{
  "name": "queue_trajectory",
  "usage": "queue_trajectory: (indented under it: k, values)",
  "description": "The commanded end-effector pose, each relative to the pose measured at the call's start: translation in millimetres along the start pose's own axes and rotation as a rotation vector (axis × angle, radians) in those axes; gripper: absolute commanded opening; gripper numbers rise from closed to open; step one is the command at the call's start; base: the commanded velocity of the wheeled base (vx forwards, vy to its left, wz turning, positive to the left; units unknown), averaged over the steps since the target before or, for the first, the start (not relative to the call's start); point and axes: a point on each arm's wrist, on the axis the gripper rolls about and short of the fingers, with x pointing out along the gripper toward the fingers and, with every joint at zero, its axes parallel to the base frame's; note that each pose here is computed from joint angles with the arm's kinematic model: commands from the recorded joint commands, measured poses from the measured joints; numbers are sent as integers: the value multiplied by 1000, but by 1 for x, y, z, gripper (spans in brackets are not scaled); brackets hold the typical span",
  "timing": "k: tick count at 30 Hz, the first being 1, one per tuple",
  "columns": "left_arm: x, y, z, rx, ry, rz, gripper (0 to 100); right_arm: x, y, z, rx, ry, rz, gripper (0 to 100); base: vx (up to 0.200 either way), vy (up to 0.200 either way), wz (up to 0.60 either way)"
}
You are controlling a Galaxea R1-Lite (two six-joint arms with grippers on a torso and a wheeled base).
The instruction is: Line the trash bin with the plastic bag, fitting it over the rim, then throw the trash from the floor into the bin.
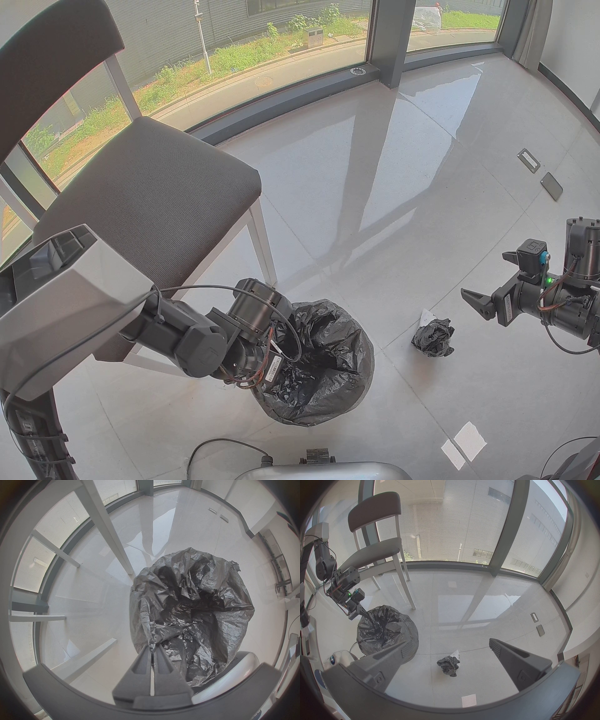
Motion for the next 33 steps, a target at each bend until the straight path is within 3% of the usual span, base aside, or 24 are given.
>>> queue_trajectory:
  k: [1, 10, 32, 33]
  values:
    - [-7, 10, -3, -16, -1, 12, 0, 3, 0, 0, 0, 5, 1, 100, 0, 0, 0]
    - [-16, 32, -15, -21, 22, 43, 0, 4, 0, 0, 0, 3, 0, 100, 0, 0, 0]
    - [-30, 42, -28, -1, 35, 50, 0, 6, 0, 0, 0, 5, 1, 100, 0, 0, 0]
    - [-31, 43, -29, 7, 37, 52, 100, 6, 0, 0, 0, 5, 1, 100, 0, 0, 0]
